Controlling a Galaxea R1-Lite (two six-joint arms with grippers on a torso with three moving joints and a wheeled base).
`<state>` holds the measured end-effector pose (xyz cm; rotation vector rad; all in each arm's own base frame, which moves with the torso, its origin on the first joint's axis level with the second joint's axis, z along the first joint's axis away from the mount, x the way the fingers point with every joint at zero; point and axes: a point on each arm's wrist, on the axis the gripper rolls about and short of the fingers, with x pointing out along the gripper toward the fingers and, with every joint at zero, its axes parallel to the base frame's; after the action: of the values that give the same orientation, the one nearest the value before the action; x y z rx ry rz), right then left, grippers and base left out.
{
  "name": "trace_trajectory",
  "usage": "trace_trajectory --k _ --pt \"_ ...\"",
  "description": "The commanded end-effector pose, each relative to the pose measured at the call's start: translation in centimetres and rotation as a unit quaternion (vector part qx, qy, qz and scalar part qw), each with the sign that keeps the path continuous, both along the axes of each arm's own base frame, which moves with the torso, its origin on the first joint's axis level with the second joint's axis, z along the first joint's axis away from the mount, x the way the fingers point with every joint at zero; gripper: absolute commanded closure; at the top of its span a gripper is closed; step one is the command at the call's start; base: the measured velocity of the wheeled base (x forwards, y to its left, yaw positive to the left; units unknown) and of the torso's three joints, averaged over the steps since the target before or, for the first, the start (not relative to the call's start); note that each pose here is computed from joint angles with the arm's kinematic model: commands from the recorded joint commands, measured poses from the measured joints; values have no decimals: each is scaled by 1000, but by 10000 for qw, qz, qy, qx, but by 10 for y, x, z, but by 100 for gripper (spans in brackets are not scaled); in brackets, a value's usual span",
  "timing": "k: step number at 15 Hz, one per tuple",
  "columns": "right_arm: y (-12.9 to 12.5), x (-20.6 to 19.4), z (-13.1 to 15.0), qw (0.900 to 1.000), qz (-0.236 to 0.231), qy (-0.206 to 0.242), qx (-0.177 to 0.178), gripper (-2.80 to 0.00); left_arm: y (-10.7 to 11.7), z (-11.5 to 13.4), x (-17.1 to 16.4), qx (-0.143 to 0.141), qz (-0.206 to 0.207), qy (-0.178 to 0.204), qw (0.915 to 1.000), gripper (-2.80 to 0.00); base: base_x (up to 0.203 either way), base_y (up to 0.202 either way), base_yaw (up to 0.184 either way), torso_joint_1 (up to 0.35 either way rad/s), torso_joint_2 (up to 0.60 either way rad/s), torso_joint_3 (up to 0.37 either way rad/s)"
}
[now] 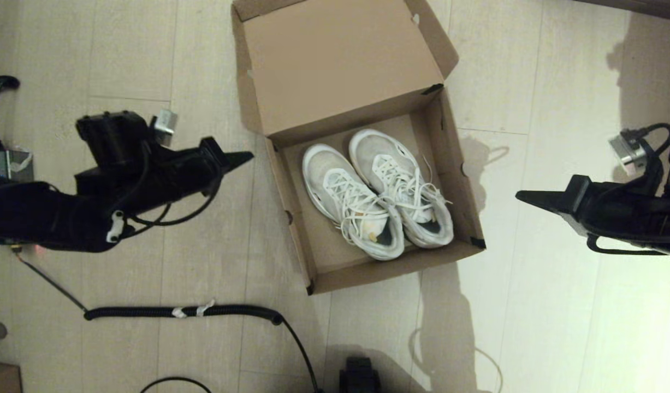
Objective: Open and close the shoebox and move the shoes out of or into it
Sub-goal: Open the shoe box, then put the shoes out of the shoe box
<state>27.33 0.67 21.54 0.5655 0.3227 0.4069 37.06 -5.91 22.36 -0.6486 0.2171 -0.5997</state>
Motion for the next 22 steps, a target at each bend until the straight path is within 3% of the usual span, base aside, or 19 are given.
trace_trajectory --k 1,5,10,14,18,22 --pt "-7 19 -22 9997 -134 192 -70 0 -7 -25 -1 148 -107 285 9994 0 0 0 0 0 0 0" --pt "-9 40 -52 9994 -164 226 -180 0 -34 -35 13 200 -353 214 9989 0 0 0 0 0 0 0" --pt "6 41 -76 9983 140 482 -290 0 -64 -26 36 132 -455 -111 9988 0 0 0 0 0 0 0" --pt "11 30 -86 9972 214 657 -289 0 -77 -22 48 117 -545 -147 9983 0 0 0 0 0 0 0" --pt "22 16 -94 9973 410 541 -267 0 -82 -17 57 63 -568 -321 9978 0 0 0 0 0 0 0" --pt "20 8 -90 9979 299 476 -314 0 -82 -13 62 48 -539 -379 9978 0 0 0 0 0 0 0"
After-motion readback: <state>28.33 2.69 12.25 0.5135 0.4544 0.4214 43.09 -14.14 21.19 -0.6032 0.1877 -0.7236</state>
